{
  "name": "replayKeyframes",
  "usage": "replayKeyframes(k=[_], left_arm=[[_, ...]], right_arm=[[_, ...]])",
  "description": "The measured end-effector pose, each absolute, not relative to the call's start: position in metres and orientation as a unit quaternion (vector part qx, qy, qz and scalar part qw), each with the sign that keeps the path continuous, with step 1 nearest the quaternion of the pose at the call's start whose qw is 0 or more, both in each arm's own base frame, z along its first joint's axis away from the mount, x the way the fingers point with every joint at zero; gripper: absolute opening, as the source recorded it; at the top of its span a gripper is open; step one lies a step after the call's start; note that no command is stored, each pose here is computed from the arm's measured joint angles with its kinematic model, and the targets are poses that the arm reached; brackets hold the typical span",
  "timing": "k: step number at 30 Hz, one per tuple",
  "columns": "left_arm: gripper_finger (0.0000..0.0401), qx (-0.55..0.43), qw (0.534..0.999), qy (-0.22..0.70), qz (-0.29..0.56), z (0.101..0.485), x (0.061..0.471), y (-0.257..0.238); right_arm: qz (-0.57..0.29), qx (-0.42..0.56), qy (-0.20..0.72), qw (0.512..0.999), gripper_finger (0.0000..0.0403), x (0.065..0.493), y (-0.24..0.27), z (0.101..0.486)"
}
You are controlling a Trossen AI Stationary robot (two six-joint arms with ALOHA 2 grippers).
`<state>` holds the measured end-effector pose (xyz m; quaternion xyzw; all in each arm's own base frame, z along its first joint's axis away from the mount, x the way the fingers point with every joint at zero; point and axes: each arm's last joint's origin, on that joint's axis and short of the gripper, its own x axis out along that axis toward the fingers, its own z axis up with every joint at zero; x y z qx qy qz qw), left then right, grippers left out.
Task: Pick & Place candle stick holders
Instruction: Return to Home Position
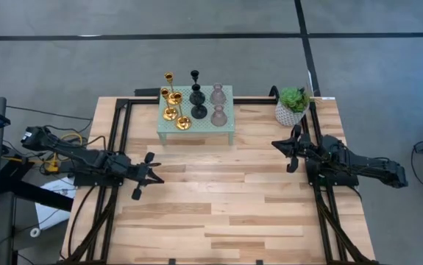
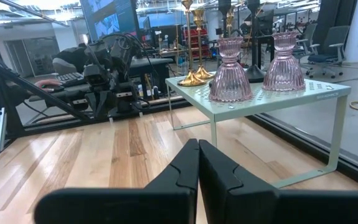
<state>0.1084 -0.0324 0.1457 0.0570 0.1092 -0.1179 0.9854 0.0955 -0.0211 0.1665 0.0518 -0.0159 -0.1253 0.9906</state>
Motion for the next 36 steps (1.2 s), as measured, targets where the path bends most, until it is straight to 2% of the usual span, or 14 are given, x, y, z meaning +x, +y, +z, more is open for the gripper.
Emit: replayKeyframes(k=[36], left_arm=[[0.0012,0.057,0.985,0.109,-0.118,0.1457,0.1084,-0.0324]], right_arm=[[-0.125,0.052,-0.016,0.991,0.0000,0.0955,-0.0212,0.1665]])
